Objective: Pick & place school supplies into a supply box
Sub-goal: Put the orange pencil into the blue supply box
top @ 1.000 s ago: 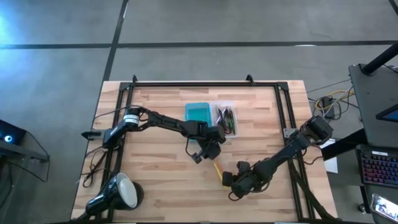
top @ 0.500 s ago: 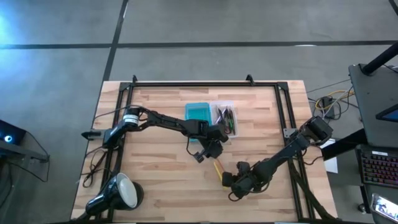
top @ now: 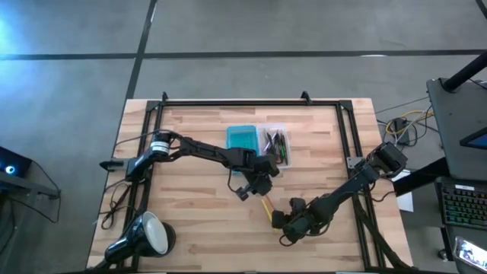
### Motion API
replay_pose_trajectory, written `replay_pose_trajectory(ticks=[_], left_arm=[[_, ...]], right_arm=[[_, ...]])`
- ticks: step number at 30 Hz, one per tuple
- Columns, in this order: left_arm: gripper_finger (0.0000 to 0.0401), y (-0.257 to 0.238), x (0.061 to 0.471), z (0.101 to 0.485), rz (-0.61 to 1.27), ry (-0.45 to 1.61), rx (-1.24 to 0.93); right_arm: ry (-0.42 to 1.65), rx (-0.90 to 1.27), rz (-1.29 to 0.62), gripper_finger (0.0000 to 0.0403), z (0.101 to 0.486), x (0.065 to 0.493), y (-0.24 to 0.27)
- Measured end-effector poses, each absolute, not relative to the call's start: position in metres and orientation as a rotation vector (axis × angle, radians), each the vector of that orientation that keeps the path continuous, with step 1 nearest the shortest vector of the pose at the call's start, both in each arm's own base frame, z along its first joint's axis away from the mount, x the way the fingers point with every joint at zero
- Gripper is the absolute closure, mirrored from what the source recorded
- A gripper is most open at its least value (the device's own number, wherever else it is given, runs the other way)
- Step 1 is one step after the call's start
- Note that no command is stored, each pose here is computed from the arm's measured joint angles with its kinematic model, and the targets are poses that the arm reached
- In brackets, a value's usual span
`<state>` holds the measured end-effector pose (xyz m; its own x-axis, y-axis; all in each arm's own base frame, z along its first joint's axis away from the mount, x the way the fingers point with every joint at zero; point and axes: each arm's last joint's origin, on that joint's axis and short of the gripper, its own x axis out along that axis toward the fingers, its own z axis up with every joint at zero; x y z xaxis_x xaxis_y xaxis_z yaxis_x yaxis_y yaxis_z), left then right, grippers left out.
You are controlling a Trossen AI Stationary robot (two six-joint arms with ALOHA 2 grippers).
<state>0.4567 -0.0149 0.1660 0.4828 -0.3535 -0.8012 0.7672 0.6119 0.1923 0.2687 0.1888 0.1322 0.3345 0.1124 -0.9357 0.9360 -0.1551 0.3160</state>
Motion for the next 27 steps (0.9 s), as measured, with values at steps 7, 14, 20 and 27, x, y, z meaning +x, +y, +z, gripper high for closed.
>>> replay_pose_trajectory(ticks=[7, 14, 20, 27], left_arm=[[0.0390, -0.014, 0.456, 0.165, -0.728, 0.813, 0.637], [0.0388, -0.013, 0.458, 0.166, -0.681, 0.821, 0.678], [0.0392, -0.007, 0.459, 0.172, -0.594, 0.863, 0.631], [0.0391, 0.013, 0.450, 0.214, -0.292, 0.959, 0.194]], right_arm=[[0.986, 1.548, -0.982, 0.0394, 0.132, 0.269, 0.189], [0.998, 1.495, -0.948, 0.0394, 0.143, 0.266, 0.189], [0.984, 1.345, -1.040, 0.0394, 0.180, 0.250, 0.190], [1.003, 1.108, -1.287, 0.0394, 0.229, 0.220, 0.179]])
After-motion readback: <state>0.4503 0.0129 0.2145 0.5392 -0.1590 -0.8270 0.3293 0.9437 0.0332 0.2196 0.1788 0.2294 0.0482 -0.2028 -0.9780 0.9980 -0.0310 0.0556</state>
